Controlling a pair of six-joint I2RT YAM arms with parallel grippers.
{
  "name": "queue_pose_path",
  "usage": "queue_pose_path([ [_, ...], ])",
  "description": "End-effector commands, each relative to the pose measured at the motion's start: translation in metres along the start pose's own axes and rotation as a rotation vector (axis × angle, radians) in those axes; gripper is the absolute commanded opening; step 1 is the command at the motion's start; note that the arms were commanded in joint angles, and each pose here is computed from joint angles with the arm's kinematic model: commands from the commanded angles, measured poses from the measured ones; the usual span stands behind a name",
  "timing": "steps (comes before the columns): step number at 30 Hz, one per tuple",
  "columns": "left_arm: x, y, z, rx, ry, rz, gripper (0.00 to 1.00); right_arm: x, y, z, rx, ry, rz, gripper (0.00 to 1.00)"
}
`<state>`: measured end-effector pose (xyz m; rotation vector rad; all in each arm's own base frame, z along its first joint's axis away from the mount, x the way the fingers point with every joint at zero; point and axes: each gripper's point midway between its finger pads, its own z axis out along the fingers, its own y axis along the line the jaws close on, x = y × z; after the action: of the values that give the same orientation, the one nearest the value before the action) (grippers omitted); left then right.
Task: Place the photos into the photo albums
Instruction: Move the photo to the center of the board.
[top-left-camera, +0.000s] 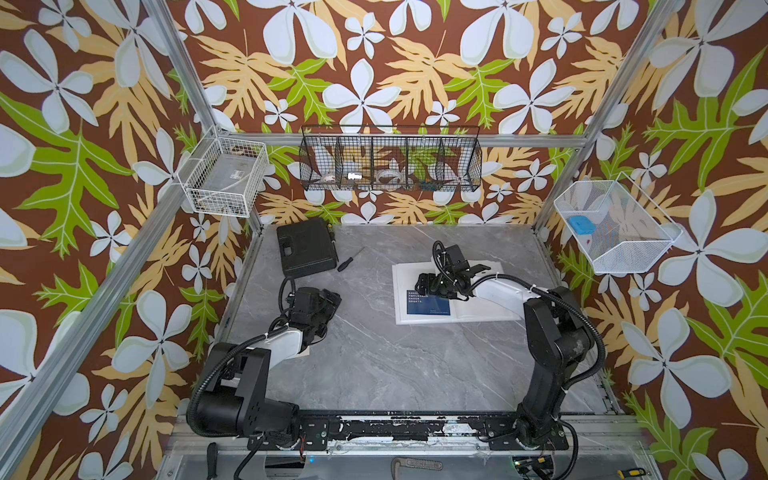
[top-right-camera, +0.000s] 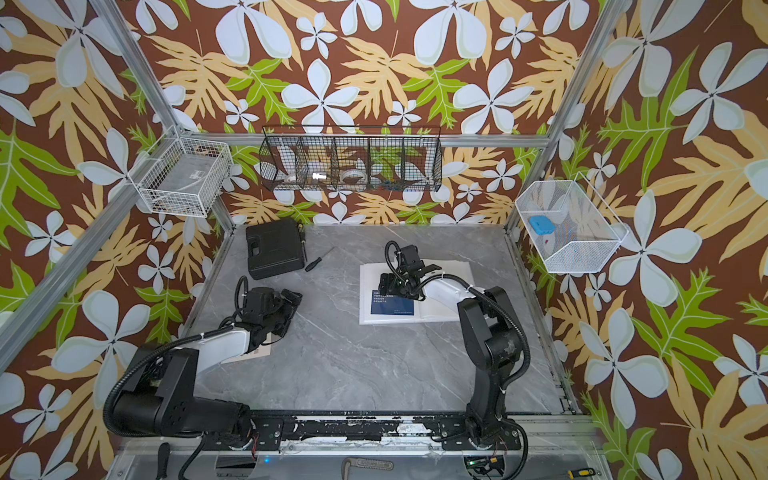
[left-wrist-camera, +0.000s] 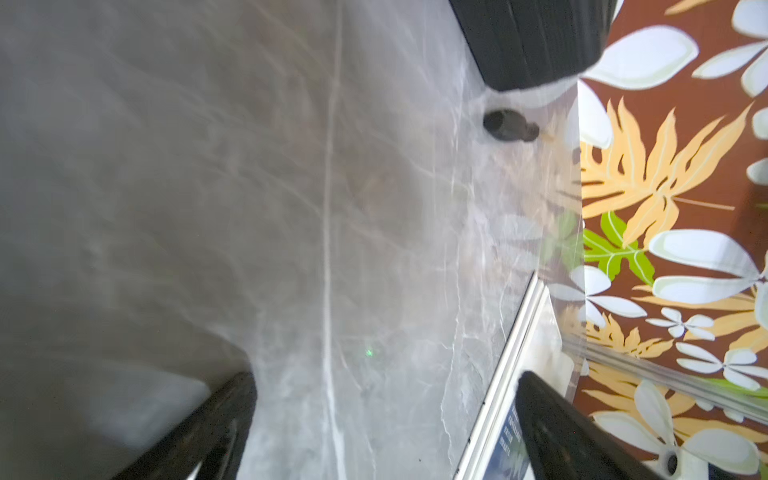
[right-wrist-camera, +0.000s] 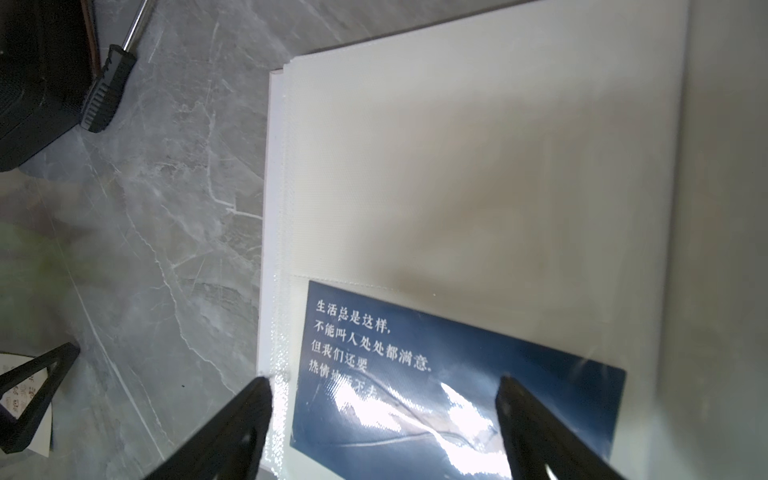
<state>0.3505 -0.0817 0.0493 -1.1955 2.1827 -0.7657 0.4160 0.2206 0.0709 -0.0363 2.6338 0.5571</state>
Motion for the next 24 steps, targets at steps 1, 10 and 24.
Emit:
queue_pose_path([
  [1,0.011,0.029,-0.009,-0.168,0.041,-0.007,1.00,-0.003,0.016,-0.002,-0.061,0.004,-0.015,0.86],
  [10,-0.079,0.084,-0.068,-0.432,-0.211,0.061,1.00,0.008,0.048,0.013,-0.148,0.063,-0.069,0.86],
  [24,-0.157,0.156,-0.096,-0.698,-0.388,-0.009,1.00,0.024,0.044,0.014,-0.149,0.104,-0.083,0.86],
])
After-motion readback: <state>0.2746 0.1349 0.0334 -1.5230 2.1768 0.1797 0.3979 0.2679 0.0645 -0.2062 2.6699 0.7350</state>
